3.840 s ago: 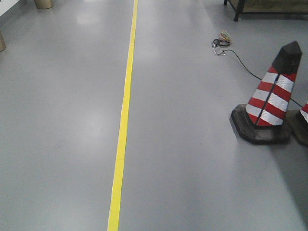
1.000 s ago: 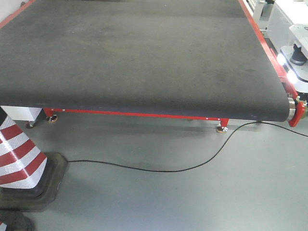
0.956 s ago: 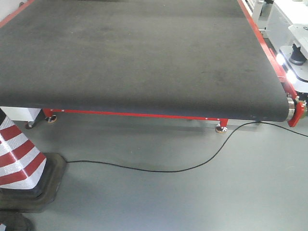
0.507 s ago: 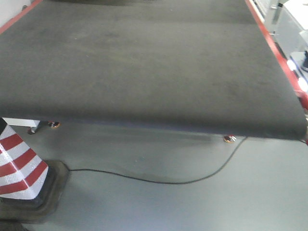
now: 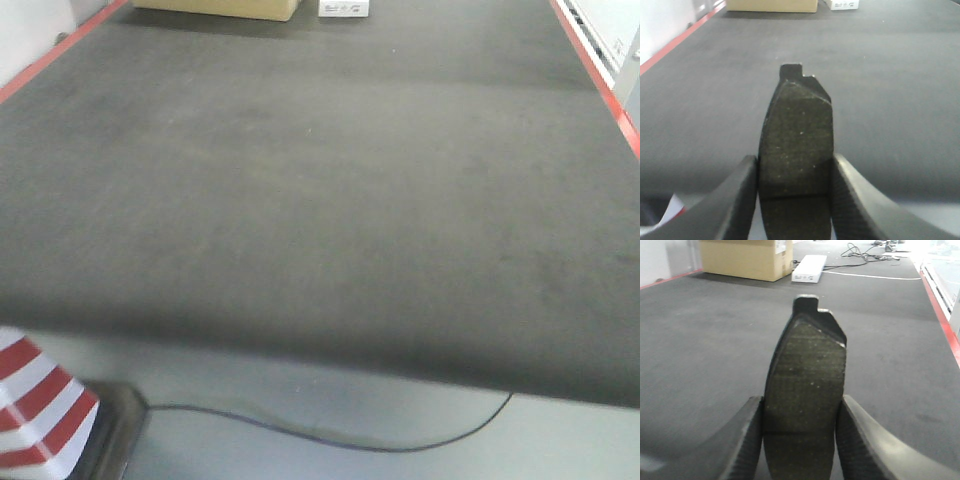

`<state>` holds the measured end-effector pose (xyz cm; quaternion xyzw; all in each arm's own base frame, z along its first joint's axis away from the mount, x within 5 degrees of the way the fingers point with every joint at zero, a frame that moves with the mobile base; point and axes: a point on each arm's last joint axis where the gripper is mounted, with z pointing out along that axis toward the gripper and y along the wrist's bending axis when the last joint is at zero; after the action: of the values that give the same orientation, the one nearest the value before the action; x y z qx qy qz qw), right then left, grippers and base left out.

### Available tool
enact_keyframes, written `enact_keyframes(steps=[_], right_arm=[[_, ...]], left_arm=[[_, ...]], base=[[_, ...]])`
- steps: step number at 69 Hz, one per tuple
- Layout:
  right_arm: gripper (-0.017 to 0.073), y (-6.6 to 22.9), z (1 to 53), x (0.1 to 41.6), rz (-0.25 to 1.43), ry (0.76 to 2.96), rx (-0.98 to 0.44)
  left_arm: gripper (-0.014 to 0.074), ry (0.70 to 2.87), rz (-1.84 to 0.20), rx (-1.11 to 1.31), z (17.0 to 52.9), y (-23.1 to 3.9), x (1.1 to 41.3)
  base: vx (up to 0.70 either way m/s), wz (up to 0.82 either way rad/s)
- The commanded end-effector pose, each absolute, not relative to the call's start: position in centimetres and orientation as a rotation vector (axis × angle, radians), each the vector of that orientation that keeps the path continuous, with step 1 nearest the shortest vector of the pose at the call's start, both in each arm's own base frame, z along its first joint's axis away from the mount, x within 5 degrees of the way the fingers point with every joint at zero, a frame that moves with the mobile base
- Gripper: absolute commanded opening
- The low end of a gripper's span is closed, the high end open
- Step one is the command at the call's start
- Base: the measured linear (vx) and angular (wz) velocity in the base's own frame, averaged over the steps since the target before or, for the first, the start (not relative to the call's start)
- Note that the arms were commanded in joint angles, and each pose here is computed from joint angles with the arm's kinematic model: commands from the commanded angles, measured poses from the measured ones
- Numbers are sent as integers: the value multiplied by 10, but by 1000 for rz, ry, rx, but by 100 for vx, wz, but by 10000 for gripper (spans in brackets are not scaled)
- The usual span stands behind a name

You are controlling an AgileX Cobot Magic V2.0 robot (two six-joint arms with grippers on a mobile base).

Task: Move and align brake pads A on conveyor
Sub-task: 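Drive up to the dark grey conveyor belt and stop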

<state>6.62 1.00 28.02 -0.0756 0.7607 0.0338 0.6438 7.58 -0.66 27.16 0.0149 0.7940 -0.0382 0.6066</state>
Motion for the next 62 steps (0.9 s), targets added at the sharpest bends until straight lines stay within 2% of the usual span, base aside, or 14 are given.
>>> enact_keyframes(steps=[1, 29, 62], right_arm=[[-2, 10, 300, 66, 68, 1606, -168], [-2, 10, 300, 66, 68, 1606, -168], [-2, 10, 300, 66, 68, 1606, -168]], left_arm=[[-6, 1719, -98, 20, 289, -6, 78], [-6, 1719, -98, 20, 289, -6, 78], [-6, 1719, -98, 20, 289, -6, 78]], base=[[40, -13], [35, -19], [22, -15]])
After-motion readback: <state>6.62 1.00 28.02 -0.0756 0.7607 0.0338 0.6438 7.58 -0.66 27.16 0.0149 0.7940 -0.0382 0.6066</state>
